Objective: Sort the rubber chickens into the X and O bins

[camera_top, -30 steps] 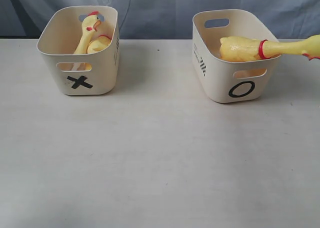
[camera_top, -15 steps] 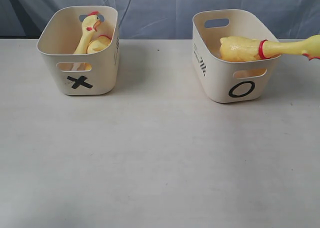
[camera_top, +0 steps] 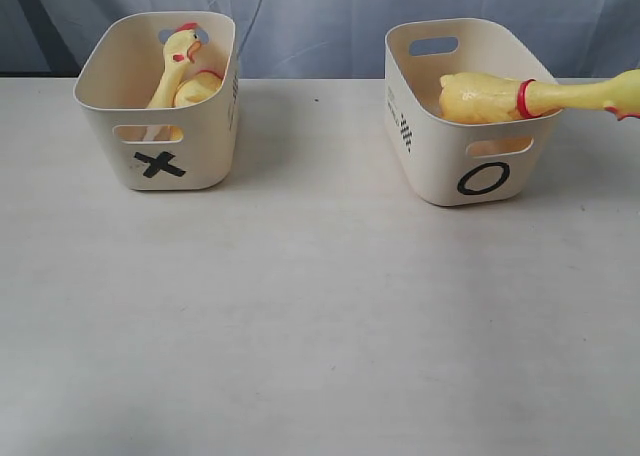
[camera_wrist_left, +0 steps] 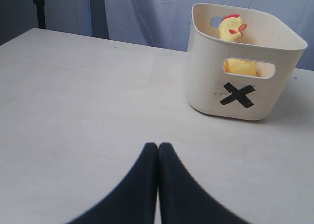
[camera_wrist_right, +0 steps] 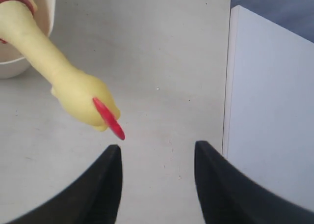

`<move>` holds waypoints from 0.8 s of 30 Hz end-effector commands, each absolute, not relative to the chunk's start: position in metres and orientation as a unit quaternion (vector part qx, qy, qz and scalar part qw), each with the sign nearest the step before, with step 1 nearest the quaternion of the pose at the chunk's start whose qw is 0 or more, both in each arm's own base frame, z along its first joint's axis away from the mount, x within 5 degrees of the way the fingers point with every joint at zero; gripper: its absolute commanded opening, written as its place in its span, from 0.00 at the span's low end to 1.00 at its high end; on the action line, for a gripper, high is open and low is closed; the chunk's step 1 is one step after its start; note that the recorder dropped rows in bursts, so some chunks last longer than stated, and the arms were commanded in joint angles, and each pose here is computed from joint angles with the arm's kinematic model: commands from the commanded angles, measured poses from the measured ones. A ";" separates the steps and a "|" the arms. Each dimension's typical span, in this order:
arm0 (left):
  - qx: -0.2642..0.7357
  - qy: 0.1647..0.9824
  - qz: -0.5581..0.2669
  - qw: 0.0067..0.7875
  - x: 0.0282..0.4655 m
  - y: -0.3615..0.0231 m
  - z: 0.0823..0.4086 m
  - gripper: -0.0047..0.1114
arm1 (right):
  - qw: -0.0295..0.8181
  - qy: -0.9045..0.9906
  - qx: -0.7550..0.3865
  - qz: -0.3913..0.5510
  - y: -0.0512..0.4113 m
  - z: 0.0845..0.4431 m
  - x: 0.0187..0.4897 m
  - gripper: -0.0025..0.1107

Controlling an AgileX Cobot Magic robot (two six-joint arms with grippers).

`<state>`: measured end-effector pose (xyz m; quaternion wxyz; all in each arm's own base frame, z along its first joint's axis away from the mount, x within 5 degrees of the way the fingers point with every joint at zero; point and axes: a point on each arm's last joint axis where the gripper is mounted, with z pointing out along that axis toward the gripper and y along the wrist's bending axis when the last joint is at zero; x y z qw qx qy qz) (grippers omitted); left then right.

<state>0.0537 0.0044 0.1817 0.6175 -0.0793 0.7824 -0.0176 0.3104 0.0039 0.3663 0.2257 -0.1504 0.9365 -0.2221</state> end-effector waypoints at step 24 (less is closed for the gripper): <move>-0.078 0.779 -0.018 0.622 0.054 0.004 0.185 0.04 | 0.215 0.887 -0.359 0.193 0.080 0.342 0.288 0.02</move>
